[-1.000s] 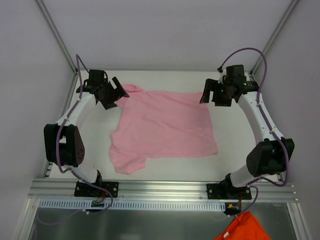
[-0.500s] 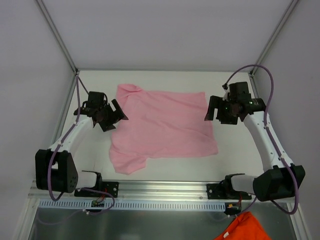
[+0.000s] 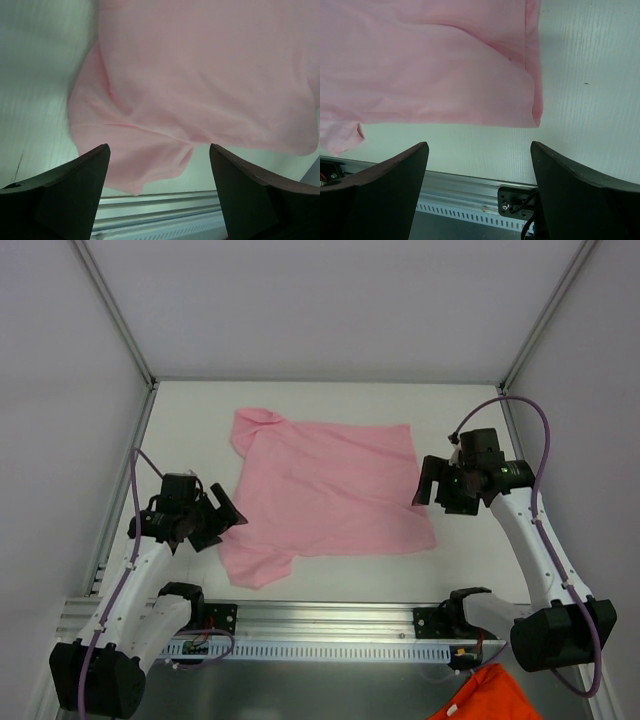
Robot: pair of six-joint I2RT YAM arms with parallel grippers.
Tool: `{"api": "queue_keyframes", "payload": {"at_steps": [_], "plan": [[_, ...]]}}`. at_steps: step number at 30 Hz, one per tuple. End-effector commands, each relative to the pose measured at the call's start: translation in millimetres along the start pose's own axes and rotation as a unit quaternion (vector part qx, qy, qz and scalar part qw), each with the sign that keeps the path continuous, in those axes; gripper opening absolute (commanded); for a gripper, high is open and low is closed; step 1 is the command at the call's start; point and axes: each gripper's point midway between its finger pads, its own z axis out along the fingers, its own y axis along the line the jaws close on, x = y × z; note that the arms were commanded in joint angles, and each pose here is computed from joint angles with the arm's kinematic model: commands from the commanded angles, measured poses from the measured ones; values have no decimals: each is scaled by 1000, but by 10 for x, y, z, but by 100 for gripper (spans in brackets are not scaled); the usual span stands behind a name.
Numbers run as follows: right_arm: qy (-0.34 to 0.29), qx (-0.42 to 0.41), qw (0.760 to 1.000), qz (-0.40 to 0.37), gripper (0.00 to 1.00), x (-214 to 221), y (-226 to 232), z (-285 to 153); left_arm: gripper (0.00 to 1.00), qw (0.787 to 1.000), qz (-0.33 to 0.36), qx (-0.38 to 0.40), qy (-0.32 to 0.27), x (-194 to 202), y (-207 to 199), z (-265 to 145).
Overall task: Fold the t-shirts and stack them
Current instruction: Flatten out the tshirt
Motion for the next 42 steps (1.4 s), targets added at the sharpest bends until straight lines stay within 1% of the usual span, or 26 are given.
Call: {"api": "queue_keyframes", "payload": {"at_steps": [1,8,14,16,20,27,29,30,33,42], "plan": [[6,-13,1000,7,89,54,62,-14,82,999,-31,-20,34,267,162,15],[23,-12,1000,8,89,146,83,-10,81,993,-83,-13,81,524,189,89],[45,3,999,3,88,314,22,19,80,990,-103,-29,87,667,351,211],[51,4,999,3,88,361,9,31,79,990,-105,-40,85,677,394,212],[54,-3,999,1,88,419,27,21,78,990,-108,-68,55,592,463,206],[58,-2,998,-2,88,488,4,5,78,988,-106,-113,-1,324,535,186],[58,-1,998,-2,88,499,-1,-8,78,986,-107,-126,0,314,558,184],[60,0,998,-3,88,513,-5,-15,78,984,-106,-141,-11,275,610,181],[62,3,998,-2,88,542,-25,-17,79,981,-110,-159,-18,260,681,197],[60,3,998,-6,88,565,-32,-77,79,978,-113,-172,-13,299,763,347]]}}
